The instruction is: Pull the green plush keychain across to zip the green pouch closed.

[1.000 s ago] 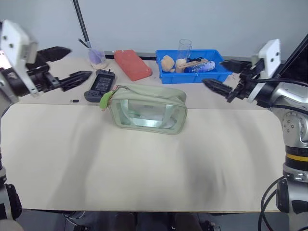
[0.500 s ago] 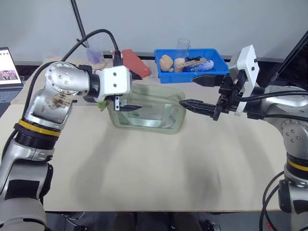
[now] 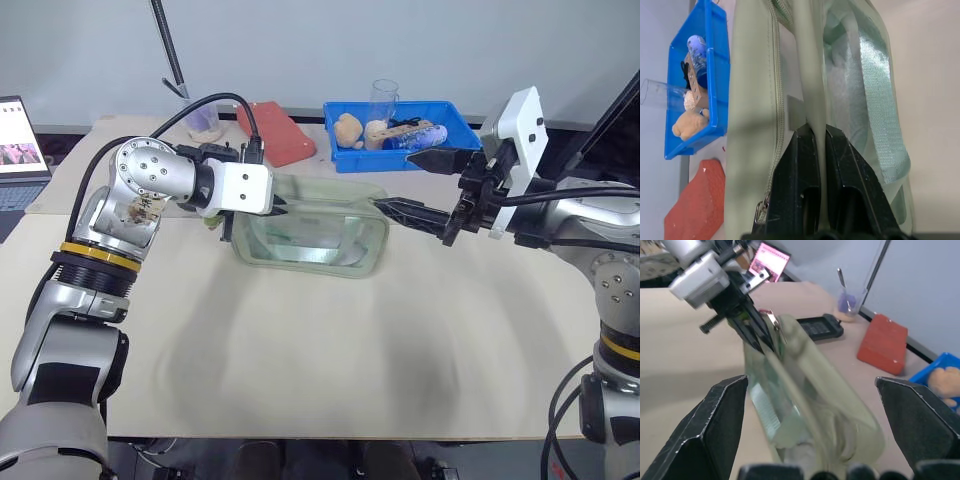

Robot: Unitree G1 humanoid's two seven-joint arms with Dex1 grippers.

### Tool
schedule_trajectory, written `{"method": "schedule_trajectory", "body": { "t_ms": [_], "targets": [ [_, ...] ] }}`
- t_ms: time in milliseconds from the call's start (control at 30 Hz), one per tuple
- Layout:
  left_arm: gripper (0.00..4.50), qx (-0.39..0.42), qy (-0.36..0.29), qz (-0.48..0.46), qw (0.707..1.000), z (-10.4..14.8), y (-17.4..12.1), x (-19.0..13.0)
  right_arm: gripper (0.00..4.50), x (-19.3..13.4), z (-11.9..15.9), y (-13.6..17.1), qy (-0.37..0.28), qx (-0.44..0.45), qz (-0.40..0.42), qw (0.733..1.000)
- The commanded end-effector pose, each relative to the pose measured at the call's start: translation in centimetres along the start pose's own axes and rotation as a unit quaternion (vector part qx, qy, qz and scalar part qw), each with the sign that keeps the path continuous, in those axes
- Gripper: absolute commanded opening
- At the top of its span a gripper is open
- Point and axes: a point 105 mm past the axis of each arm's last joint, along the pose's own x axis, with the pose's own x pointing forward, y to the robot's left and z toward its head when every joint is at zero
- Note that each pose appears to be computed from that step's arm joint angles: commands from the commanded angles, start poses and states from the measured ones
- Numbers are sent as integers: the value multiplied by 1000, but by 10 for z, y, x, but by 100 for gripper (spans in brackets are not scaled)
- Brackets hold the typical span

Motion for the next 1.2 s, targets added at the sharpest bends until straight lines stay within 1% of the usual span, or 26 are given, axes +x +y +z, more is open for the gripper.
{"method": "schedule_trajectory", "body": {
  "t_ms": [33,267,467,600,667,800,900,933,967,1033,1133,1167,1200],
  "targets": [
    [8,11,1,12,1000,14,11,-19,450,-8,15,-7,-24,-21,-21,999],
    [8,20,22,-17,999,24,-6,-31,450,-6,12,-2,-22,-21,-2,1000],
    [8,-8,3,-40,999,40,-25,-32,450,-5,11,4,-19,-17,23,999],
    [8,-18,8,-31,999,42,-22,-38,450,-6,13,5,-20,-15,35,999],
    [8,-22,11,-42,999,42,-27,-39,450,-6,12,6,-17,-15,40,999],
    [8,-34,5,-54,998,43,-36,-35,450,-5,10,6,-13,-15,47,999],
    [8,-30,-2,-32,999,42,-32,-32,450,-8,9,8,-9,-15,52,998],
    [80,-29,-6,-27,999,41,-31,-32,450,-8,8,8,-7,-16,55,998],
    [106,-36,-17,-24,999,44,-28,-34,450,-10,7,10,-2,-17,62,998],
    [188,-48,-33,-24,998,48,-26,-37,450,-12,5,13,6,-19,73,997],
    [326,-78,-85,-20,993,65,-18,-46,450,-14,-4,17,36,-47,92,994],
    [363,-97,-113,-19,989,74,-15,-49,450,-14,-8,17,46,-58,98,992],
    [415,-115,-145,-24,982,83,-14,-52,450,-13,-11,19,55,-67,105,991]
  ]
}}
